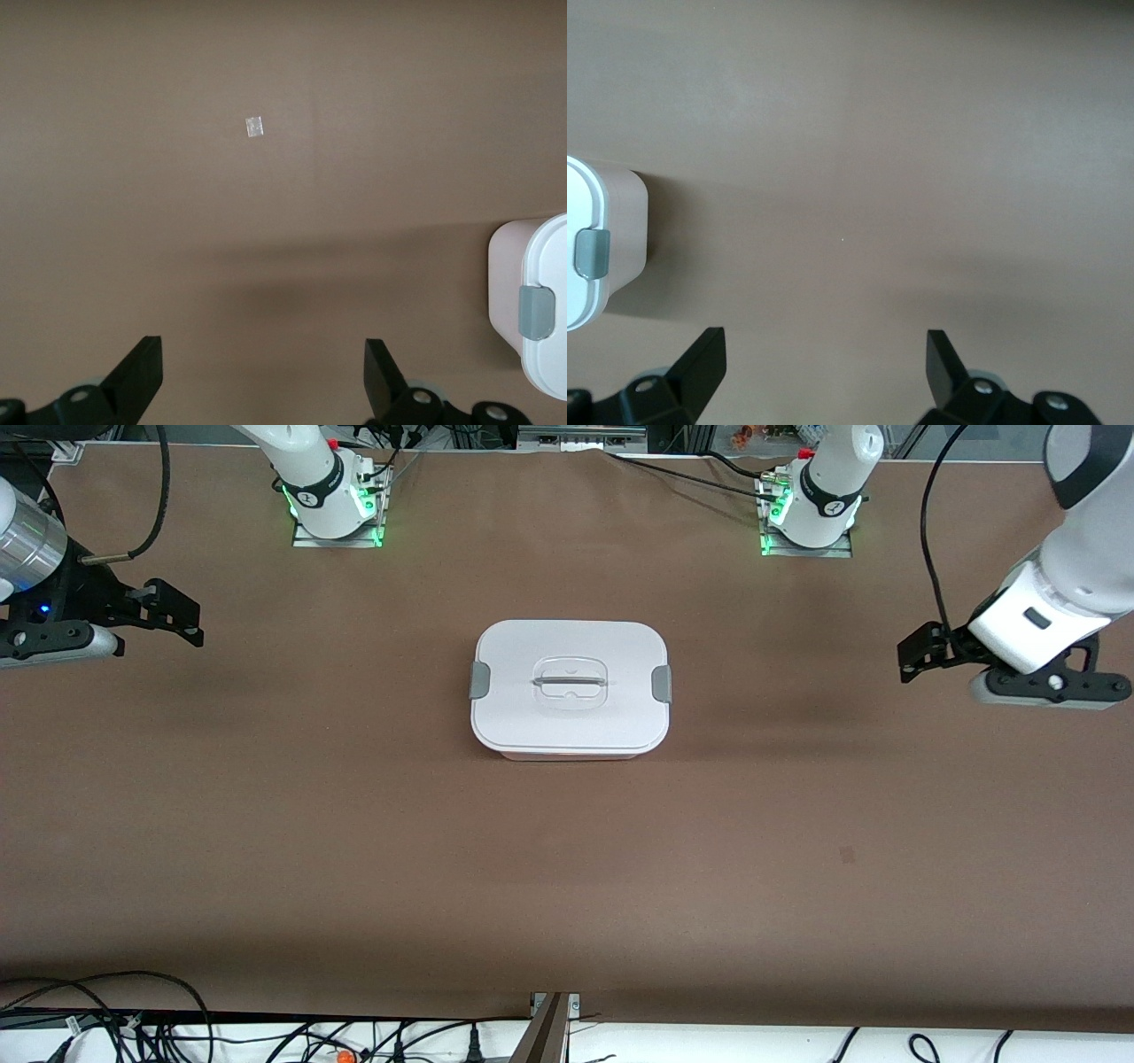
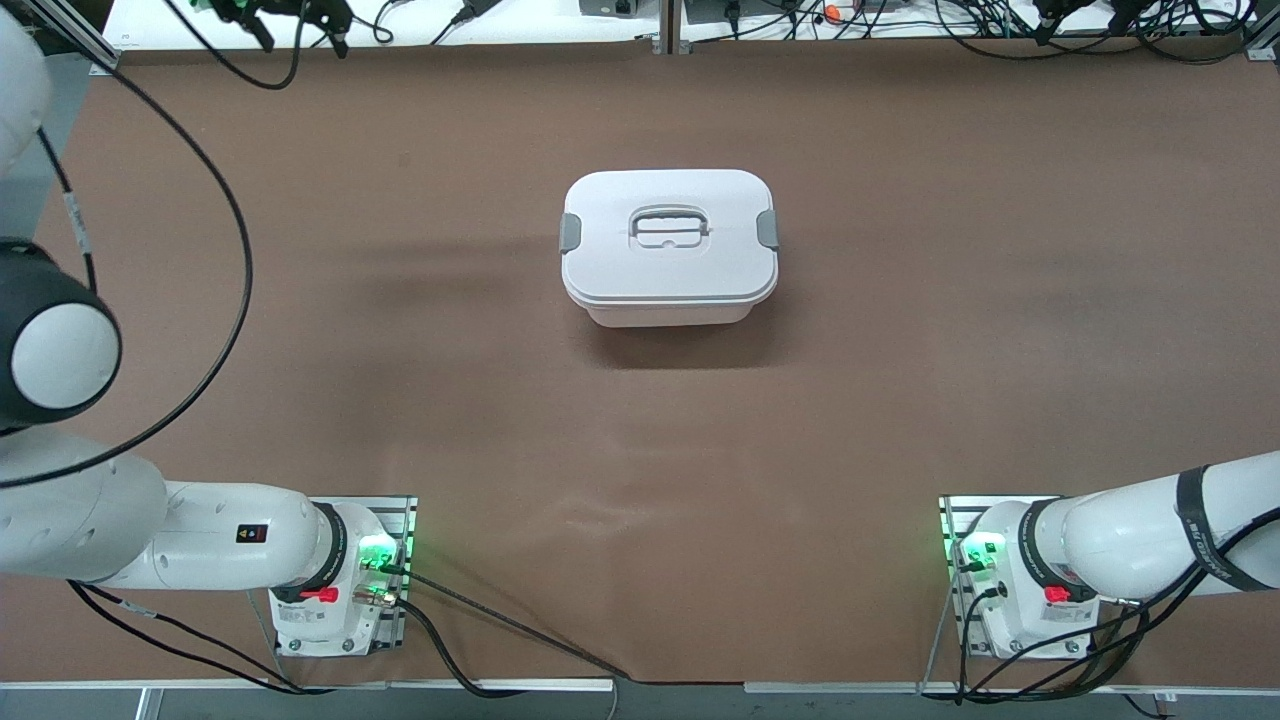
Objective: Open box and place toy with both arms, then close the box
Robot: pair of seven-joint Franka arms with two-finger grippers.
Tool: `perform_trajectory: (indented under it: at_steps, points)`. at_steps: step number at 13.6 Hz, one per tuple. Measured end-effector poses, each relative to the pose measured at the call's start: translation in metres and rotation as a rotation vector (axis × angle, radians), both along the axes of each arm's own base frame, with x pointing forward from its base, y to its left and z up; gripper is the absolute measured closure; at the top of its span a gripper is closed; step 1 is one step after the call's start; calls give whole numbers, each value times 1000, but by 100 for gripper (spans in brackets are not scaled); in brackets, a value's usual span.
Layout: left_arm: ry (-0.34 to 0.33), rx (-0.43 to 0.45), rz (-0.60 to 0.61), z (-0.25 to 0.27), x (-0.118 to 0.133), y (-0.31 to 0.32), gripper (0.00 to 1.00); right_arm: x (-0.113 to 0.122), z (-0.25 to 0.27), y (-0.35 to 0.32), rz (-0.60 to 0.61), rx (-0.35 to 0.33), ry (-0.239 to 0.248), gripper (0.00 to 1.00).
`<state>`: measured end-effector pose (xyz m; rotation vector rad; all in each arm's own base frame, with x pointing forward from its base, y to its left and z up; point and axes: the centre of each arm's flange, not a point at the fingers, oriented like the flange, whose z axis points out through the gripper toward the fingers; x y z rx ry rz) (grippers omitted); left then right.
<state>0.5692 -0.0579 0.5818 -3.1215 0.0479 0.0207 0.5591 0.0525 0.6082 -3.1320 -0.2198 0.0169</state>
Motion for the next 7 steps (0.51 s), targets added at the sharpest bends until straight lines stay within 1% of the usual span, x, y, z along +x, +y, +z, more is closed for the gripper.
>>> perform_trajectory:
  at_steps: [4, 7]
  points:
    - [-10, 0, -11, -2, -20, -14, 0, 0, 0, 0, 0, 0, 1, 0]
    - [-9, 0, -15, -3, -23, -23, 0, 0, -1, 0, 0, 0, 2, 0]
